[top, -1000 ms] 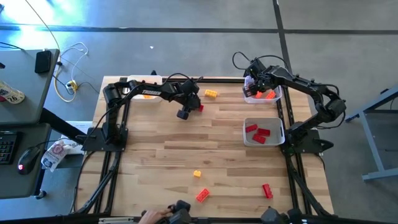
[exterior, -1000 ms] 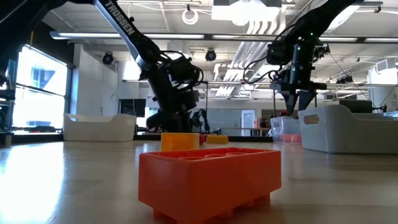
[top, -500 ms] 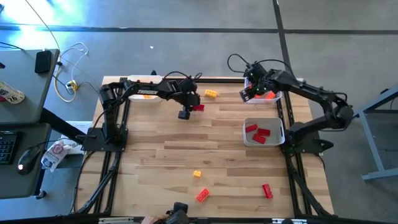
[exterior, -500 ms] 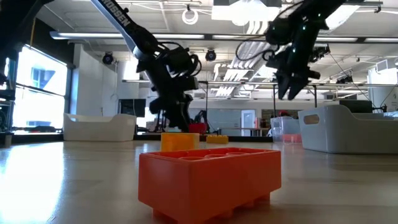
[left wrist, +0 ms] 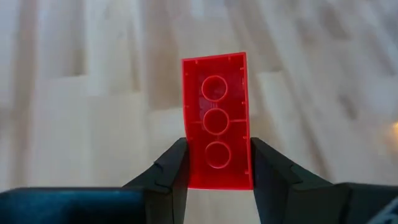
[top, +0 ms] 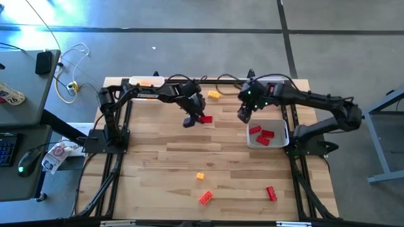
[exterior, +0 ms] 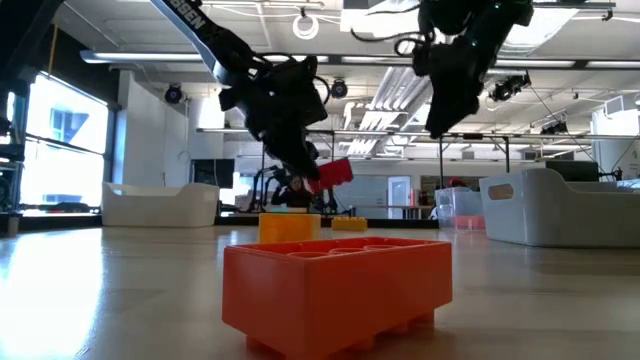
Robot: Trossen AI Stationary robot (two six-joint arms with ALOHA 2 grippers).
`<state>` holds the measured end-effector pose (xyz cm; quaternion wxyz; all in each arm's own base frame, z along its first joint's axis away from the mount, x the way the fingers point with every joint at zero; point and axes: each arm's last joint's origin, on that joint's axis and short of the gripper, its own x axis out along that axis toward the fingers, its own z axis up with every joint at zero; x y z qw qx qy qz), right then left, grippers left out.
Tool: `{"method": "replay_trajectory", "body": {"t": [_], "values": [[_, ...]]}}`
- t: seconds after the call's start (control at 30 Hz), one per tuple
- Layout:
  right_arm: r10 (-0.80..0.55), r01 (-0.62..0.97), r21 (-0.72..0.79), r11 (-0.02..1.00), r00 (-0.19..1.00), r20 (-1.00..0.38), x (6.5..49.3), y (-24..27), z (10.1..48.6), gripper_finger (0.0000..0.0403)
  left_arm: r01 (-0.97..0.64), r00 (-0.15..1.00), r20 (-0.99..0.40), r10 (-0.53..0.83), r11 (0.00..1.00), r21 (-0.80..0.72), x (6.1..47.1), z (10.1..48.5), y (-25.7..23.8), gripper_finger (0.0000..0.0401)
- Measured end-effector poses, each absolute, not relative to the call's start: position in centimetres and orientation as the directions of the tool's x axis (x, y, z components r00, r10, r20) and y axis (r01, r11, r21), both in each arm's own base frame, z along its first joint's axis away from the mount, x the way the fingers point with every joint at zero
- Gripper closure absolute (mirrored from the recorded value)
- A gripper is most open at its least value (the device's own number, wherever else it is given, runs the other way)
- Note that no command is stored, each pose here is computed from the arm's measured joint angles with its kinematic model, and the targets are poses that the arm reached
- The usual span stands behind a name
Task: Sort & place blocks by color
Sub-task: Put the red game piece into the gray bin
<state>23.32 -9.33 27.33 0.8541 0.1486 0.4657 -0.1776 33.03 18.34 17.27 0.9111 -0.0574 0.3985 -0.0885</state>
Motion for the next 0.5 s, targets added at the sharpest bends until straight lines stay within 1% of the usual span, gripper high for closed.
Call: {"method": "replay_trajectory", "body": {"t": [0.1, 0.2, 0.33, 0.5], "values": [[-0.106, 0.280, 0.072, 0.957, 0.572, -0.813, 24.3, -7.9, 27.7, 0.0210, 0.117, 0.684, -0.684, -0.254, 0.964, -0.241, 33.7, 17.5, 17.5, 0.0293], [-0.061, 0.144, 0.040, 0.989, 0.633, -0.772, 25.2, -6.6, 28.0, 0.0210, 0.137, 0.706, -0.628, -0.327, 0.933, -0.332, 34.3, 17.8, 16.7, 0.0293], [-0.012, -0.001, -0.018, 1.000, 0.694, -0.720, 26.2, -5.0, 28.5, 0.0210, 0.194, 0.730, -0.541, -0.417, 0.886, -0.420, 35.2, 18.3, 15.6, 0.0293], [0.024, -0.103, -0.077, 0.992, 0.738, -0.674, 26.9, -3.5, 29.0, 0.0210, 0.253, 0.766, -0.427, -0.480, 0.836, -0.486, 36.5, 19.4, 14.7, 0.0291]]}}
